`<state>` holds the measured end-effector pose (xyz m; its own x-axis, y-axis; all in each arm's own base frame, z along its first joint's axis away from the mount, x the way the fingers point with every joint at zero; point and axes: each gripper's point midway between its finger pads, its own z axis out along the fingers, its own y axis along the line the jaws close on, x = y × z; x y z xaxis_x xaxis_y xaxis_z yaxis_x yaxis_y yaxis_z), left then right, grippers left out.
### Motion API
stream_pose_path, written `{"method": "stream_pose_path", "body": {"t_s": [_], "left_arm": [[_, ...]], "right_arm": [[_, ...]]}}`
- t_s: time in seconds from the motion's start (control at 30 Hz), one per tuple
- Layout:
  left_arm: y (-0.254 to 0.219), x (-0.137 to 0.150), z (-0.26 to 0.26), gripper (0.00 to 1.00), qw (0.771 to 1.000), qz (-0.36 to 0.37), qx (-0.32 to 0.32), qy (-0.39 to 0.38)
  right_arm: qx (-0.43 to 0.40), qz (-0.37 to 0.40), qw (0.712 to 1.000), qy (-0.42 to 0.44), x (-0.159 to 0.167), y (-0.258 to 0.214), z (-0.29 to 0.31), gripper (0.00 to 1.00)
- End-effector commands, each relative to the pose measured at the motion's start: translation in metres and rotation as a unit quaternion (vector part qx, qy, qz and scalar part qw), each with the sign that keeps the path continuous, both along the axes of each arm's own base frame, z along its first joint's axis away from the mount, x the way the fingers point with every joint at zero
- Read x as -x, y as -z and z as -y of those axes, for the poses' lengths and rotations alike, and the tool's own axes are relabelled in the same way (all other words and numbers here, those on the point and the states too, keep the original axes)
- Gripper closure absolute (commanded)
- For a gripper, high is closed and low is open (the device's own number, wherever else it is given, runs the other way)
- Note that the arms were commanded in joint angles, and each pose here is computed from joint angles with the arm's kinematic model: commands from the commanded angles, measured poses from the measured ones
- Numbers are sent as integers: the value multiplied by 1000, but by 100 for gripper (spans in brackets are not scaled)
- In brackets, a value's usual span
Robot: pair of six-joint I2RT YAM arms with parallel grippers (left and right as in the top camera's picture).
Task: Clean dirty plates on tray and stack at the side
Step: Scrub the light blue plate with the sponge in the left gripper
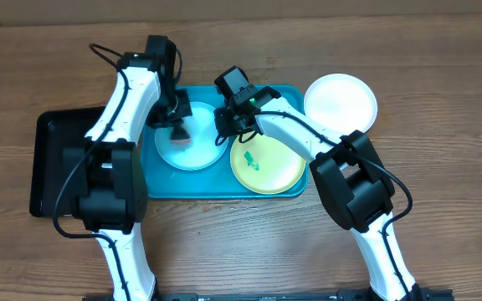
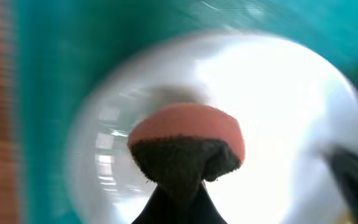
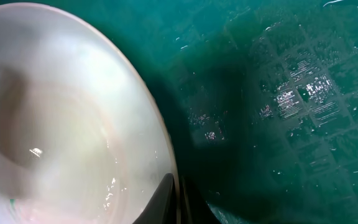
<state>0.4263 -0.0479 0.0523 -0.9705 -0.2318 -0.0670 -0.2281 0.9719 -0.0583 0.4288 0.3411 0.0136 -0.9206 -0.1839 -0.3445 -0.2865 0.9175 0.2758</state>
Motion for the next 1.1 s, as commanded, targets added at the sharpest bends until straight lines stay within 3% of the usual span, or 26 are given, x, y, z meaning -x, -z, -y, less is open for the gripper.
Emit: {"method": "stream_pose_path", "body": {"t_s": [0.0, 0.17, 0.3, 0.53, 0.77, 0.9, 1.07], "left_arm": [[12, 23, 39, 96, 993, -37, 96, 52], [35, 44, 35, 96, 993, -65, 84, 59], [45, 46, 12, 96, 996, -68, 28, 52], [42, 37, -40, 90, 990, -53, -119, 47], [16, 9, -61, 96, 983, -7, -183, 20], [-5, -13, -56, 96, 985, 34, -171, -6], [-14, -27, -7, 96, 998, 53, -30, 3]], "right_arm": [[7, 15, 1000, 13, -6, -7, 8, 96], [7, 14, 1000, 13, -6, -7, 8, 96], [7, 14, 1000, 13, -6, -7, 8, 96], [7, 14, 1000, 13, -6, -7, 8, 96], [7, 14, 1000, 13, -6, -7, 8, 96], [7, 14, 1000, 13, -6, -7, 8, 96], [7, 15, 1000, 13, -6, -7, 8, 96]]}}
